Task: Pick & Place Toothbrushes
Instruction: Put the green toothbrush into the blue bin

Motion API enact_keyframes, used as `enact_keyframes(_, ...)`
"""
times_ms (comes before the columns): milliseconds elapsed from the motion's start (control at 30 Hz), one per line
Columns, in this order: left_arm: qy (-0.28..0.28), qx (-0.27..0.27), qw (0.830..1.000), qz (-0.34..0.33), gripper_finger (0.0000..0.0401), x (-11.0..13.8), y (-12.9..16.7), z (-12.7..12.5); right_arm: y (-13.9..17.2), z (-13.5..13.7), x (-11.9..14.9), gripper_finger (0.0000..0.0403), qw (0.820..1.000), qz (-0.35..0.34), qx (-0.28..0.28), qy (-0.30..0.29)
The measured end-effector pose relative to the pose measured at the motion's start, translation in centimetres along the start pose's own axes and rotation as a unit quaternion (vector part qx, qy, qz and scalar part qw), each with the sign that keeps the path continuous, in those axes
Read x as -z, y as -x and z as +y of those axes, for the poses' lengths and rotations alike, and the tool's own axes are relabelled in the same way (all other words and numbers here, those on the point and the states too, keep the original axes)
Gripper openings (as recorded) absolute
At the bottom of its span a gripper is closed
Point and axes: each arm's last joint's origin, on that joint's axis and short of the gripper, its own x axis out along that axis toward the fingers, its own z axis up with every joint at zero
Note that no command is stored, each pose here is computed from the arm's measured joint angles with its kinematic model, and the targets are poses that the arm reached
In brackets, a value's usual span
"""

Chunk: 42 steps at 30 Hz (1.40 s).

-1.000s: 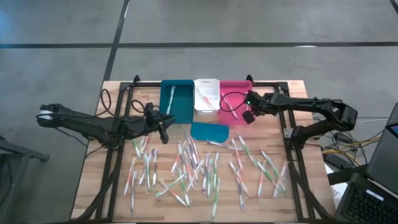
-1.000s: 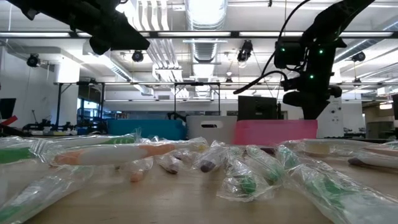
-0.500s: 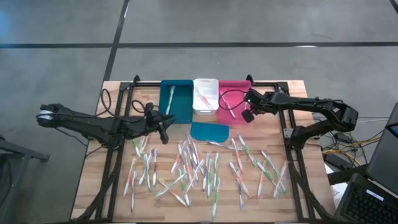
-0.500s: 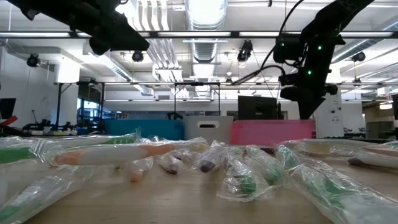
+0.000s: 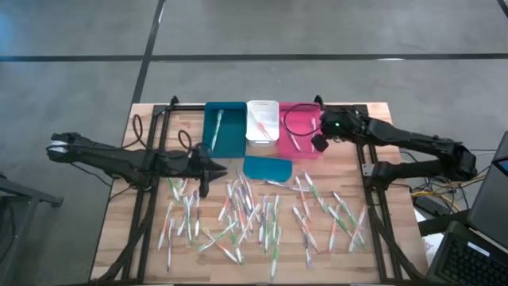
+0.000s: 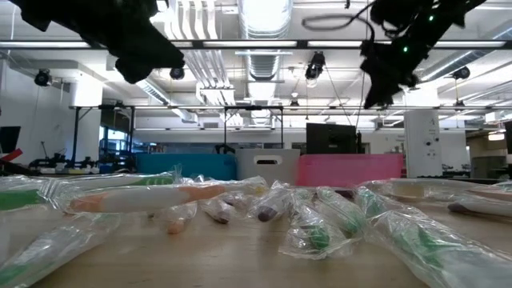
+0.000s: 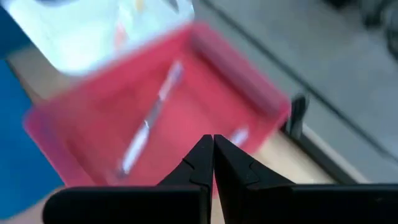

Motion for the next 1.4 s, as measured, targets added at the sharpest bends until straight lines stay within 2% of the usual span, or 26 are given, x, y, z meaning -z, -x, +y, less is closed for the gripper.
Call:
enact_keyframes(100, 0.024, -0.035, 0.999, 0.029, 0.008, 0.0, 0.2, 0.2, 0.9, 0.1, -0.7, 0.0008, 0.999, -0.048, -0.011, 0.018)
enact_keyframes(167, 0.039, -0.108, 0.993, 0.041, 0.008, -0.2, 0.6, 0.6, 1.2, 0.1, -1.0, 0.0008, 0.997, -0.07, -0.014, 0.025)
enact_keyframes(233, 0.066, -0.195, 0.977, 0.045, 0.008, -0.4, 1.1, 1.2, 1.3, 0.1, -1.3, 0.0008, 0.996, -0.084, -0.021, 0.03)
enact_keyframes(300, 0.099, -0.256, 0.96, 0.052, 0.008, -0.8, 1.9, 1.7, 1.1, 0.3, -1.5, 0.0008, 0.994, -0.09, -0.037, 0.043)
enact_keyframes(500, 0.161, -0.354, 0.916, 0.099, 0.008, -1.8, 3.4, 3.3, -0.3, 1.6, -2.8, 0.0008, 0.978, -0.141, -0.12, 0.096)
enact_keyframes(633, 0.189, -0.369, 0.9, 0.134, 0.008, -2.0, 3.1, 4.2, -1.8, 2.6, -3.8, 0.0008, 0.965, -0.18, -0.149, 0.119)
enact_keyframes(800, 0.223, -0.314, 0.897, 0.218, 0.008, -1.3, 2.2, 4.2, -3.5, 3.3, -4.0, 0.0008, 0.962, -0.184, -0.144, 0.139)
enact_keyframes(867, 0.244, -0.308, 0.887, 0.243, 0.008, -0.9, 2.0, 4.2, -3.9, 3.5, -4.2, 0.0008, 0.96, -0.192, -0.143, 0.142)
enact_keyframes(967, 0.304, -0.346, 0.851, 0.254, 0.008, -0.3, 2.1, 4.3, -4.2, 3.4, -4.6, 0.0008, 0.958, -0.208, -0.137, 0.142)
enact_keyframes(1133, 0.384, -0.419, 0.772, 0.284, 0.008, 0.9, 2.6, 4.5, -4.1, 2.7, -6.3, 0.0008, 0.958, -0.222, -0.121, 0.134)
enact_keyframes(1300, 0.45, -0.481, 0.685, 0.312, 0.008, 1.6, 2.9, 4.2, -4.6, 1.5, -7.0, 0.0008, 0.962, -0.221, -0.099, 0.123)
enact_keyframes(1400, 0.484, -0.501, 0.643, 0.318, 0.008, 1.9, 2.4, 3.9, -5.0, 0.4, -7.1, 0.0008, 0.964, -0.217, -0.08, 0.128)
